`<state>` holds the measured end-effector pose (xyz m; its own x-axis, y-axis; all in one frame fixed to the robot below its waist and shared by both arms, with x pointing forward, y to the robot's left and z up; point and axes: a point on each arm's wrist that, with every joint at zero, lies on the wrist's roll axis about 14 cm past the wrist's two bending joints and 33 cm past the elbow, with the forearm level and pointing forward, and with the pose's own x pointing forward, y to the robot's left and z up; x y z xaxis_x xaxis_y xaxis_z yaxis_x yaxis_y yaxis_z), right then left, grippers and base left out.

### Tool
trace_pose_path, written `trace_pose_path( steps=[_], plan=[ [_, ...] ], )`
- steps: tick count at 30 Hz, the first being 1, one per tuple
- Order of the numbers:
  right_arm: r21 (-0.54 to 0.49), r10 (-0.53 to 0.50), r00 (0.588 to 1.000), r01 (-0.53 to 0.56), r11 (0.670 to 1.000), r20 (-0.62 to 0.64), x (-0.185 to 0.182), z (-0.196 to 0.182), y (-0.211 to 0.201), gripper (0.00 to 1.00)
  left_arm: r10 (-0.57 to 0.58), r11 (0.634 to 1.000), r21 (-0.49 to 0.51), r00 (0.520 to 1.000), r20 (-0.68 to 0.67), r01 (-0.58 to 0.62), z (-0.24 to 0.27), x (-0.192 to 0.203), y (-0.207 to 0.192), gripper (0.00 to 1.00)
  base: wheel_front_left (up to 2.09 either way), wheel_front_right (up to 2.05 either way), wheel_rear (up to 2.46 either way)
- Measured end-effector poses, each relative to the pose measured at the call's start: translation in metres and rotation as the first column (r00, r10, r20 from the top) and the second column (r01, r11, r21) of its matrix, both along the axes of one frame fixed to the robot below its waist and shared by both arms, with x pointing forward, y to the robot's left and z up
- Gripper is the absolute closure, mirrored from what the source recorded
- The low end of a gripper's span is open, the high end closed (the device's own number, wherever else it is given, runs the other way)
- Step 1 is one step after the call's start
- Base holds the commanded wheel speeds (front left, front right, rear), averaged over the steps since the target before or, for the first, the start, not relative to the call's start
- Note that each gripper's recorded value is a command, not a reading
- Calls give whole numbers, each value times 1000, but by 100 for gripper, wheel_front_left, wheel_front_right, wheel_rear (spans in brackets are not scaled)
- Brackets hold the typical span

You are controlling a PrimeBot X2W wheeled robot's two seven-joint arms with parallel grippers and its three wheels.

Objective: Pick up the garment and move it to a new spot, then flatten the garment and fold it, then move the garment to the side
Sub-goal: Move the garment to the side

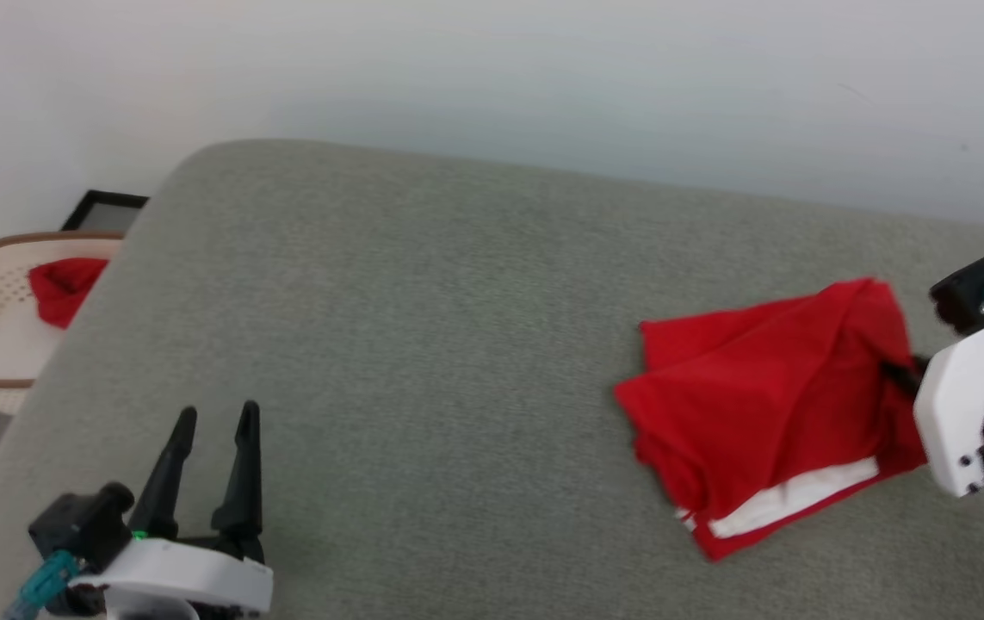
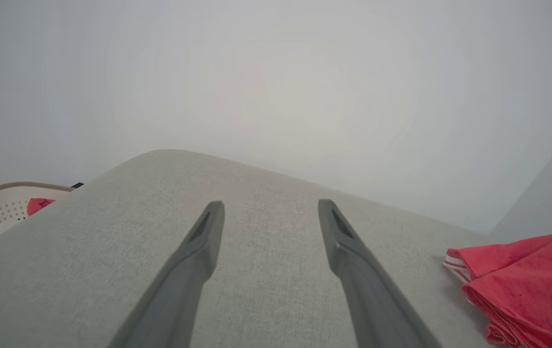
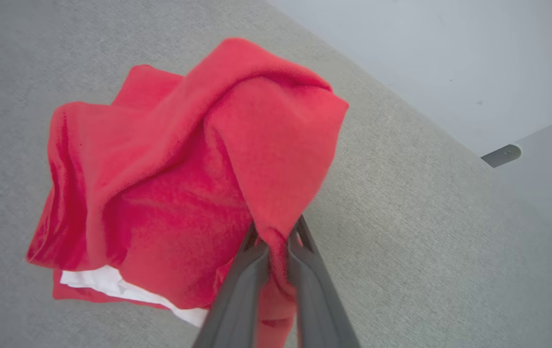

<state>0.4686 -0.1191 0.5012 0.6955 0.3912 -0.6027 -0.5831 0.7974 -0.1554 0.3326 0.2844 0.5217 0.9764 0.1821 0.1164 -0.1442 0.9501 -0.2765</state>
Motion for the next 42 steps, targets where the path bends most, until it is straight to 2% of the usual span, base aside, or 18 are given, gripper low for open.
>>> trace_pose_path(
  steps=[8, 16, 28, 34, 42],
  plan=[
    [-49, -86, 994, 90, 995, 68, 17, 7, -57, 100, -88, 996, 22, 996, 18, 87, 7, 38, -25, 0, 0, 0, 0],
    [-67, -194, 969, 206, 976, 153, 38, 14, -120, 100, -184, 982, 54, 983, 25, 183, 8, 80, -54, 0, 0, 0, 0],
    [-160, -340, 917, 374, 913, 208, 53, 1, -215, 100, -316, 946, 81, 949, 15, 313, -8, 139, -96, 0, 0, 0, 0],
    [-247, -340, 902, 405, 881, 266, 61, 3, -250, 100, -366, 928, 74, 931, 0, 365, -24, 161, -114, 0, 0, 0, 0],
    [-391, -340, 894, 436, 811, 291, 69, -4, -295, 100, -414, 908, 59, 910, -34, 415, -51, 182, -131, 0, 0, 0, 0]
  ],
)
